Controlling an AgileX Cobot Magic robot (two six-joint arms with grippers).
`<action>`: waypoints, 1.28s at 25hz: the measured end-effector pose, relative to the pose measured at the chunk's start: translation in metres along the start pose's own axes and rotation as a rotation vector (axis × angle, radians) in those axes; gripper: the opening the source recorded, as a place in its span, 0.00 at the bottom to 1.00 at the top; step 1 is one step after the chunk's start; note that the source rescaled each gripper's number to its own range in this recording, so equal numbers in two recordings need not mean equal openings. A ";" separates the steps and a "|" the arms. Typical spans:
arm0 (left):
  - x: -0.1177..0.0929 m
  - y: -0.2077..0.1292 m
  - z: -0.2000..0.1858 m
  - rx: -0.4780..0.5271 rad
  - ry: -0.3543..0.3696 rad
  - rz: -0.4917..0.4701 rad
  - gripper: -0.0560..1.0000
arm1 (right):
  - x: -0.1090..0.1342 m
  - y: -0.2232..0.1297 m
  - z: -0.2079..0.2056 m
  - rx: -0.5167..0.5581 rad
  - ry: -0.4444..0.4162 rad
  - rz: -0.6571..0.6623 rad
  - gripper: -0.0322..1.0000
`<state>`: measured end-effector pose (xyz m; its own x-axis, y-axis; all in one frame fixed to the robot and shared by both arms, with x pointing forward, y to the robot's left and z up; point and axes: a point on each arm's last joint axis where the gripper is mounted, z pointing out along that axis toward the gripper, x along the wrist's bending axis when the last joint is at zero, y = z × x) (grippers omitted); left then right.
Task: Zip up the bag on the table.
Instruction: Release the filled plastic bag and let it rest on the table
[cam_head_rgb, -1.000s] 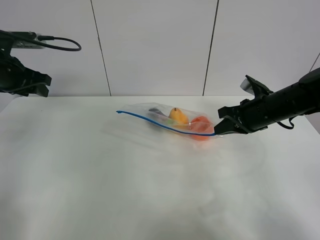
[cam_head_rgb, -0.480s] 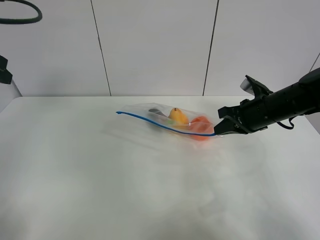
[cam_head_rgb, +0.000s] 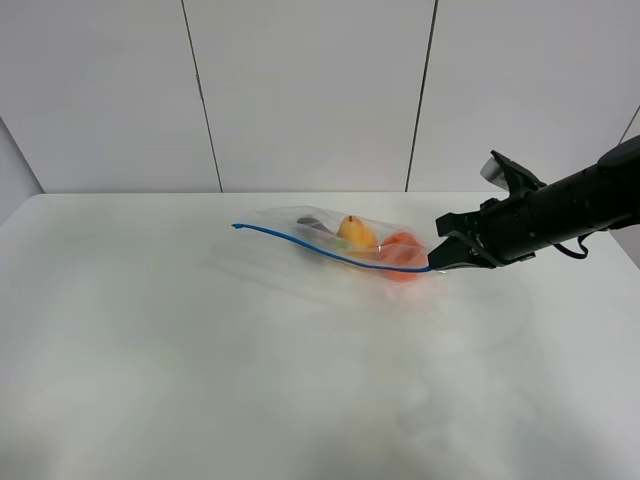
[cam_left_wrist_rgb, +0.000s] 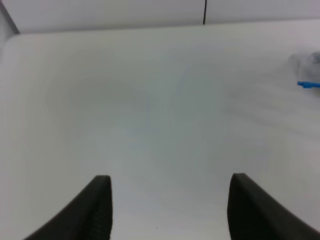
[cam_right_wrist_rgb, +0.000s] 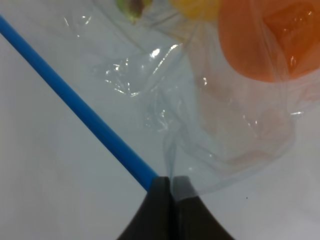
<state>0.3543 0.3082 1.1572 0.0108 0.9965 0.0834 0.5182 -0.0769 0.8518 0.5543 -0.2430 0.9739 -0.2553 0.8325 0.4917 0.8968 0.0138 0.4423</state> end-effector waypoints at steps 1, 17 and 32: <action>-0.001 -0.006 -0.008 -0.018 0.003 0.001 0.58 | 0.000 0.000 0.000 0.000 0.000 0.000 0.03; -0.008 -0.089 -0.042 -0.018 0.067 -0.074 0.58 | 0.001 -0.001 0.000 0.006 0.007 0.000 0.03; -0.011 -0.118 -0.044 0.020 0.062 -0.137 0.58 | 0.001 -0.001 0.000 0.013 0.013 0.004 0.03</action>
<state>0.2554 0.3051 1.0789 -0.1133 0.9936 -0.0006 0.5280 0.0607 0.8471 0.5530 -0.2420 0.9740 -0.2565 0.8252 0.5032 0.9023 0.0178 0.4308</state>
